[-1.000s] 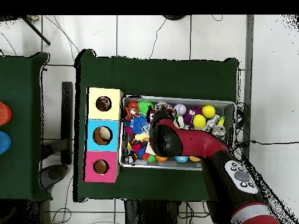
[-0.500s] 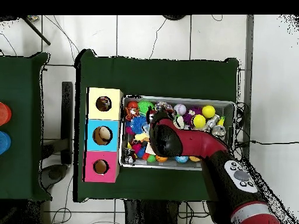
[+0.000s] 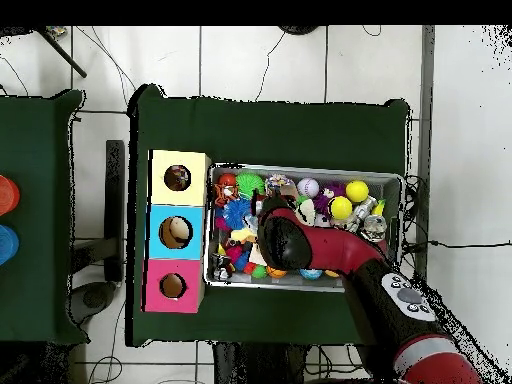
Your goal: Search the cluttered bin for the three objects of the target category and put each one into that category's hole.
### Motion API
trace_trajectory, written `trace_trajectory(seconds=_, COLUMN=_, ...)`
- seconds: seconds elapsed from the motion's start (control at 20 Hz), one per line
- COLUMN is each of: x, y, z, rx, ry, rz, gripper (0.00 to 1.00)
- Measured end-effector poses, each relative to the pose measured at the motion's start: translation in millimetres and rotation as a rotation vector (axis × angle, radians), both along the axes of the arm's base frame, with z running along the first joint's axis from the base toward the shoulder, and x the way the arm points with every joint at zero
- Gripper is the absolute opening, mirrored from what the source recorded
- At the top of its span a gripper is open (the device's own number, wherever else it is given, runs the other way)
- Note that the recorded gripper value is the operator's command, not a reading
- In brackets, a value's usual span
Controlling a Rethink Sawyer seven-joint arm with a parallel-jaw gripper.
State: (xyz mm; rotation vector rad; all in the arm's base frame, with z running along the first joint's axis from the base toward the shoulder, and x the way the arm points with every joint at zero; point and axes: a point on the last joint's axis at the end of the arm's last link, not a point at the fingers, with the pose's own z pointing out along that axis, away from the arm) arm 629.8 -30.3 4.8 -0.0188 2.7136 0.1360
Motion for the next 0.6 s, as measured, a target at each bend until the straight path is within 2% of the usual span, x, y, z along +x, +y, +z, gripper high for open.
trace_trajectory(seconds=0.35, x=-3.3, y=2, z=-14, rx=0.019, ry=-0.006, rz=-0.022, gripper=1.00)
trace_trajectory(seconds=0.6, x=-1.3, y=-1, z=-14, rx=0.025, ry=-0.011, rz=-0.043, gripper=1.00)
